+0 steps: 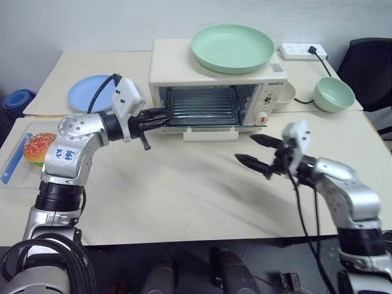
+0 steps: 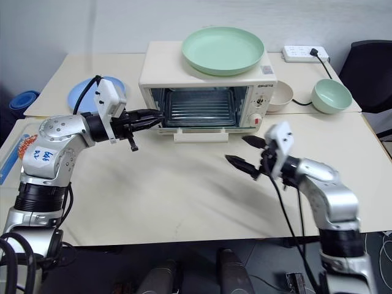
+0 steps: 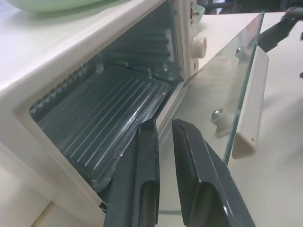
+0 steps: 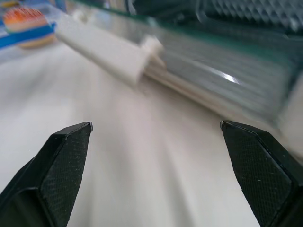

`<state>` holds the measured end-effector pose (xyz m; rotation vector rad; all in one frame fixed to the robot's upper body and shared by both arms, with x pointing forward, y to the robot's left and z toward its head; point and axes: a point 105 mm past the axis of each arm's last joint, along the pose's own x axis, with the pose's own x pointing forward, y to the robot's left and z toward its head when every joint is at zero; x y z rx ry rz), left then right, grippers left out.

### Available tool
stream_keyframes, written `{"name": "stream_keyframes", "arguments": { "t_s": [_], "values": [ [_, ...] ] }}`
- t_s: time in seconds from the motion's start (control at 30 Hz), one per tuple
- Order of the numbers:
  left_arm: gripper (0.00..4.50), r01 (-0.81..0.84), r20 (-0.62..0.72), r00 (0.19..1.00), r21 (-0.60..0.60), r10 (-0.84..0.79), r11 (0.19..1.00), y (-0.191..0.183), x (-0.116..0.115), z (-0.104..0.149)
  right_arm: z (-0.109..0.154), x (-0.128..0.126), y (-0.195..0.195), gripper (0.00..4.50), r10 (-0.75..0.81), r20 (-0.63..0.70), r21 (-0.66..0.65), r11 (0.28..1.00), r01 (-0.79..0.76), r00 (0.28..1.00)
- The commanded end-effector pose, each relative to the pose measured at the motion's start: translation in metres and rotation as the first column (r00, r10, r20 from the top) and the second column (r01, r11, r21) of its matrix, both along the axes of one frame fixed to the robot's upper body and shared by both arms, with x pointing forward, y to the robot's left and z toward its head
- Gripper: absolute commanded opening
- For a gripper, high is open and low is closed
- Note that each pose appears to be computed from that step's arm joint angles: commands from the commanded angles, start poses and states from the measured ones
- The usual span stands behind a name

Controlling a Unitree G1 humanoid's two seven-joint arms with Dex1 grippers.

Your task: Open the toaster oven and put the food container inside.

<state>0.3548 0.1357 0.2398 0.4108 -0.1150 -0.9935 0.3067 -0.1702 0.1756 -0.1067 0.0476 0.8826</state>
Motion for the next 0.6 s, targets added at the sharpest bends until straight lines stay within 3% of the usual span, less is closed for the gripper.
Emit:
{"name": "stream_keyframes", "arguments": {
  "t_s": [0.03,0.2,0.6],
  "values": [
    [0.56,0.026,0.009,1.000,0.019,-0.026,0.999,-0.001,-0.010,-0.002,0.022,-0.032,-0.003,4.50,0.093,0.028,0.007,0.996,-0.093,0.995],
    [0.56,0.003,-0.064,0.998,0.040,0.000,0.999,0.007,-0.020,-0.027,0.029,-0.056,-0.002,4.50,0.154,-0.015,0.006,0.988,-0.154,0.988],
    [0.56,-0.197,-0.211,0.952,0.129,0.221,0.972,0.027,-0.019,-0.096,0.046,-0.047,0.018,4.50,0.220,0.033,0.037,0.974,-0.221,0.975]
  ]
}}
